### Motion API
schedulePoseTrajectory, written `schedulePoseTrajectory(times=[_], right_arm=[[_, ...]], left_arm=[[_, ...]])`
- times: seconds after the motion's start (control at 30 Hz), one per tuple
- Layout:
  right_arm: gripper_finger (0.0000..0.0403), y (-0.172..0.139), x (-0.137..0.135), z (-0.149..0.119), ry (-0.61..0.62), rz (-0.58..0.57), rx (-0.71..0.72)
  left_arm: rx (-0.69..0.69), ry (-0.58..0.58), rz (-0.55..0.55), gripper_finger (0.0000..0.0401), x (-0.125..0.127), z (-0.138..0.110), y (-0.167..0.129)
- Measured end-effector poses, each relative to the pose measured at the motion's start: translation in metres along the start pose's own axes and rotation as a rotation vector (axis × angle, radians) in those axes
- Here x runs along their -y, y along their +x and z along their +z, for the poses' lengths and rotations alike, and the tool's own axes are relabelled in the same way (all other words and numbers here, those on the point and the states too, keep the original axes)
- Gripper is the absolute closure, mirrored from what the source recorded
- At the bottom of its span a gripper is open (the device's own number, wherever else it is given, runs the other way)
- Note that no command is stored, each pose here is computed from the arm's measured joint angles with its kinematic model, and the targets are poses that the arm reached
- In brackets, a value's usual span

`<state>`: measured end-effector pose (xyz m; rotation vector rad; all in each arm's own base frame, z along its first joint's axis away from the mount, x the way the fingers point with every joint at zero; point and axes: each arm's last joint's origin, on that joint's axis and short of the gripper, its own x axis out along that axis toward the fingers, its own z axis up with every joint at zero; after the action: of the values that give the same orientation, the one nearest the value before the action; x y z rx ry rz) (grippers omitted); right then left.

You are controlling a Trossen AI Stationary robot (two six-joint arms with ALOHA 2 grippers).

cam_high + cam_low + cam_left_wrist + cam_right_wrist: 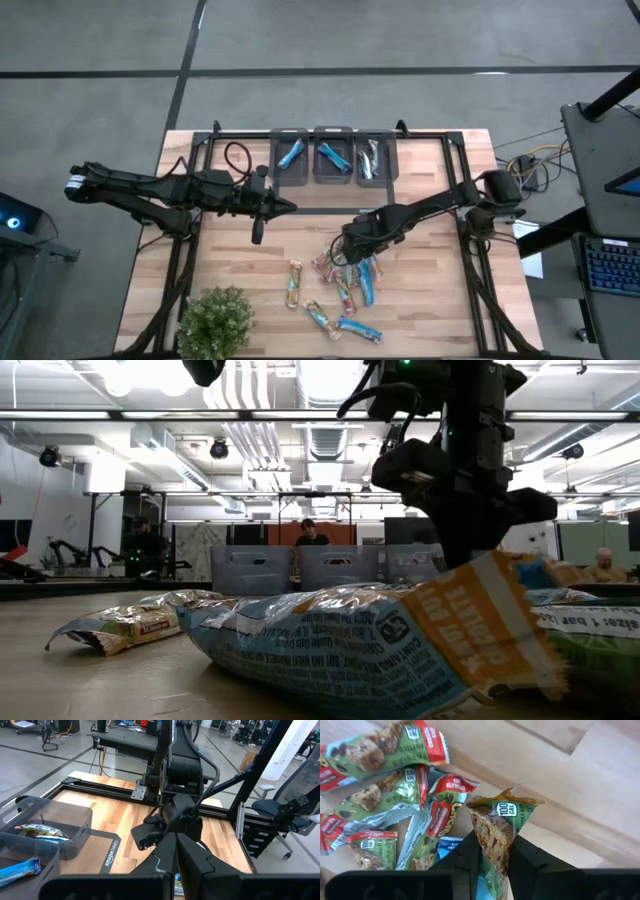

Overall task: Pick and place Granola Bars by type
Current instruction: Put the yellow granola bar into the right black bin

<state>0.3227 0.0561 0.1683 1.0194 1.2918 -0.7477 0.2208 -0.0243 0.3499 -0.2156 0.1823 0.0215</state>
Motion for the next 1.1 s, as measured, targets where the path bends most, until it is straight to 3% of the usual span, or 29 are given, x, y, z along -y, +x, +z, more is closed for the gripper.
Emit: schedulePoseTrajectory(times=[0.7, 1.1], right_arm=[[0.0341, -0.046, 0.019, 0.036, 0.010, 0.080, 0.144], [0.0342, -0.084, 0.051, 0.081, 0.046, 0.138, 0.252]], left_arm=[[0.006, -0.016, -0.002, 0.0401, 0.000, 0.001, 0.000], [0.006, -0.026, -0.002, 0.0401, 0.000, 0.001, 0.000]])
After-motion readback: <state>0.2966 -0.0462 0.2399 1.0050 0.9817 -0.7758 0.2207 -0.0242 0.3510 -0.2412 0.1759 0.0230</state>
